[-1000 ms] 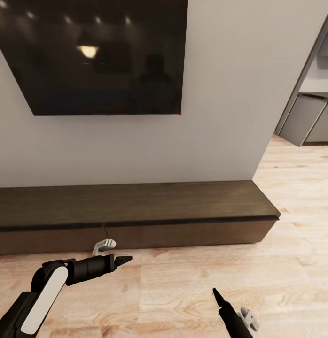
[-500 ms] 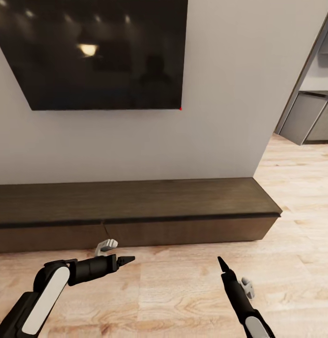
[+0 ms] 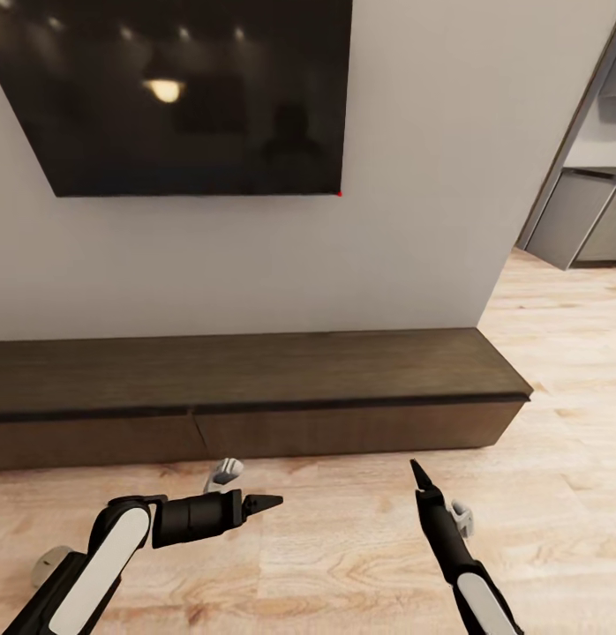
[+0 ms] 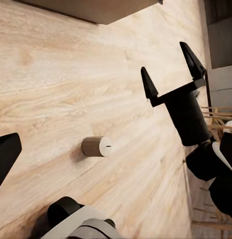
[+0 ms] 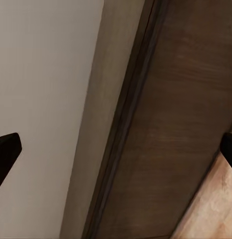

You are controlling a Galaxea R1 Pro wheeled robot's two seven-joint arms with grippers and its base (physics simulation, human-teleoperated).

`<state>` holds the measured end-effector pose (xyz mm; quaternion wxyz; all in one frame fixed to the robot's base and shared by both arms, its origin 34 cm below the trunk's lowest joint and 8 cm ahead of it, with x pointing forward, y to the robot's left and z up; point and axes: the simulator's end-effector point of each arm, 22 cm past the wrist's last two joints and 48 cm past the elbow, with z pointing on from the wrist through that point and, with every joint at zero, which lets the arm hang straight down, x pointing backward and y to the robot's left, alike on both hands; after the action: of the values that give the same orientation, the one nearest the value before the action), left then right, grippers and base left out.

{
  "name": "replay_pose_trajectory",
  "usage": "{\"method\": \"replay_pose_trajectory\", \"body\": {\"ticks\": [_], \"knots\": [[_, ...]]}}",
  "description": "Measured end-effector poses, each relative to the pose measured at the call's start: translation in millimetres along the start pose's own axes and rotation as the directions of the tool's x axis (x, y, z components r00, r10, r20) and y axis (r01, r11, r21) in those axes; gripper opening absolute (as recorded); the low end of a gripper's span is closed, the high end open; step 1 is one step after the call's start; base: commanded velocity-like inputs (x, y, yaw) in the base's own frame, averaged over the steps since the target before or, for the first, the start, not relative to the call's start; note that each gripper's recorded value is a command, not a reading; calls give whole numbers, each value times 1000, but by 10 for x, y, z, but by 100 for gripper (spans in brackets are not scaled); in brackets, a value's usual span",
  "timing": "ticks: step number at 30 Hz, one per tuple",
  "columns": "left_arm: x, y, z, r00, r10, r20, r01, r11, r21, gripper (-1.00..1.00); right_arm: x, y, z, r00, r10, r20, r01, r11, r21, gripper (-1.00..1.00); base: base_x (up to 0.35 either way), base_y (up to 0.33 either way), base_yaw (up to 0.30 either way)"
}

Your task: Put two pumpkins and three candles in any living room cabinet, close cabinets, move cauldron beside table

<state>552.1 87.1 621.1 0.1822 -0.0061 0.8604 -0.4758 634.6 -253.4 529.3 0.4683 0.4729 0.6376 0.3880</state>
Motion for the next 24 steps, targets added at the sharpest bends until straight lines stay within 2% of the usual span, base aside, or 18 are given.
{"method": "replay_pose_trajectory", "body": {"ticks": [3, 6, 9, 12, 16, 21, 24], "knots": [[31, 30, 27, 1000, -3, 0, 3, 1000, 8, 100, 11, 10, 56, 1000, -5, -3, 5, 1000, -11, 100, 0, 0, 0], [62, 77, 51, 1000, -5, 0, 5, 1000, 9, 100, 28, -91, 67, 1000, -3, -4, 3, 1000, 4, 100, 0, 0, 0], [74, 164, 14, 1000, -12, 1, 12, 1000, 10, 100, 49, -317, 73, 1000, -5, -6, 5, 997, 77, 100, 0, 0, 0], [62, 222, -88, 999, -42, 5, 42, 998, 38, 100, 106, -395, 98, 1000, -9, -14, 11, 995, 98, 100, 0, 0, 0], [23, 329, -257, 997, -74, 10, 73, 995, 61, 100, 258, -374, 184, 997, -53, -48, 57, 995, 86, 100, 0, 0, 0], [70, 414, -251, 997, -81, 8, 80, 994, 68, 100, 312, -437, 207, 997, -68, -48, 71, 995, 72, 100, 0, 0, 0], [106, 431, -223, 996, -89, 6, 88, 993, 83, 100, 335, -391, 215, 997, -61, -43, 62, 998, 19, 100, 0, 0, 0]]}}
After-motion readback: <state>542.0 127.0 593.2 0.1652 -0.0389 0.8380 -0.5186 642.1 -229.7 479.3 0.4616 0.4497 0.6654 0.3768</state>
